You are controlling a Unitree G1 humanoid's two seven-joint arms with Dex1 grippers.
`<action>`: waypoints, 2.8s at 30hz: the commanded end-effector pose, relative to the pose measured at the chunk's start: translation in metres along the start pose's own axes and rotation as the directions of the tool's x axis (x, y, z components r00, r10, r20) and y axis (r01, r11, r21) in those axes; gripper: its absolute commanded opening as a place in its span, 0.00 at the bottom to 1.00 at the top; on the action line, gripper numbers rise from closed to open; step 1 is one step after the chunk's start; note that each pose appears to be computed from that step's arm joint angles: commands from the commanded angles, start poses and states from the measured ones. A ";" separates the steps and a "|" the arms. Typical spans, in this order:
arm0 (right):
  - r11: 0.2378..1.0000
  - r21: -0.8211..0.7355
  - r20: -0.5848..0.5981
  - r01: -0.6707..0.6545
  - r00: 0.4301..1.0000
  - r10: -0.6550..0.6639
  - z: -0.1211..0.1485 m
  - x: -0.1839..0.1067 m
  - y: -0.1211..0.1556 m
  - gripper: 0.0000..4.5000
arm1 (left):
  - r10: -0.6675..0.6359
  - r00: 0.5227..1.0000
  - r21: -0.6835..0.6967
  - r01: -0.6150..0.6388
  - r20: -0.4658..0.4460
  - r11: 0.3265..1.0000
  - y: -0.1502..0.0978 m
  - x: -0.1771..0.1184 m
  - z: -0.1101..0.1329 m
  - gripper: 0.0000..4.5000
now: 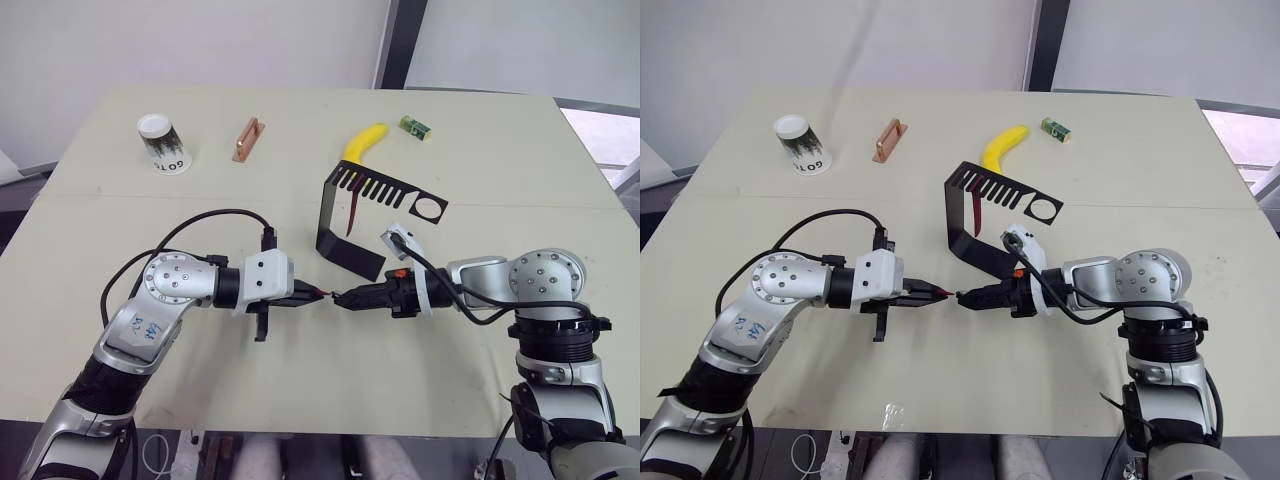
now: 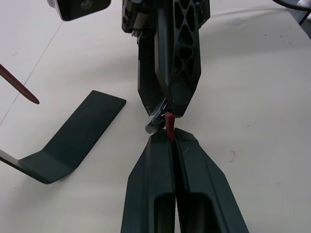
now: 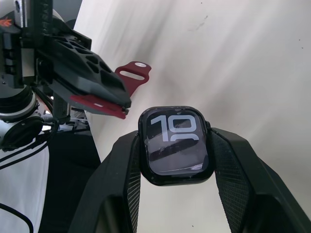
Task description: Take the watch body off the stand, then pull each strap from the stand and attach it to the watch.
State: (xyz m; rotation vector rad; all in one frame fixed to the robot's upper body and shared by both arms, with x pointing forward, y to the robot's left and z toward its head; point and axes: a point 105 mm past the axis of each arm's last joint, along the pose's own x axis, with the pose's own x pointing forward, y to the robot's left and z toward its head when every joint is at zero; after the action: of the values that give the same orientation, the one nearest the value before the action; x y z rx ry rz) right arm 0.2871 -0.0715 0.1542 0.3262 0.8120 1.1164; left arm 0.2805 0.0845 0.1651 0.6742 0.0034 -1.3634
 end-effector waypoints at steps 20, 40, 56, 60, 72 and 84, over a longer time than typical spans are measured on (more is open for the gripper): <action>1.000 -0.025 0.024 0.003 1.000 -0.002 0.008 -0.005 0.007 0.36 | 0.005 1.000 0.040 -0.006 0.016 0.999 0.004 0.006 0.005 0.00; 1.000 -0.009 0.028 0.010 1.000 -0.010 0.009 -0.007 0.004 0.36 | -0.004 1.000 0.036 0.003 0.018 0.999 0.003 0.007 0.005 0.00; 1.000 -0.014 0.027 0.001 1.000 0.000 0.009 -0.006 0.007 0.36 | -0.008 1.000 0.028 0.007 0.008 1.000 0.001 0.010 0.001 0.00; 1.000 -0.019 0.026 -0.002 1.000 0.002 0.009 -0.005 0.008 0.36 | -0.008 1.000 0.026 0.008 0.012 1.000 0.001 0.012 0.002 0.00; 1.000 -0.020 0.023 -0.005 1.000 0.006 0.009 -0.004 0.009 0.36 | -0.008 1.000 0.027 0.008 0.010 1.000 0.002 0.014 0.002 0.00; 1.000 -0.028 0.020 0.008 1.000 -0.008 0.010 -0.002 0.009 0.36 | -0.005 1.000 0.047 0.005 -0.004 0.999 0.005 0.025 0.005 0.00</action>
State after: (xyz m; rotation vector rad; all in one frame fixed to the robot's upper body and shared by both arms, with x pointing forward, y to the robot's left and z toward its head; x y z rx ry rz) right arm 0.2897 -0.0747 0.1522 0.3249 0.8258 1.0606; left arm 0.2909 0.0708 0.1546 0.6964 0.0214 -1.3558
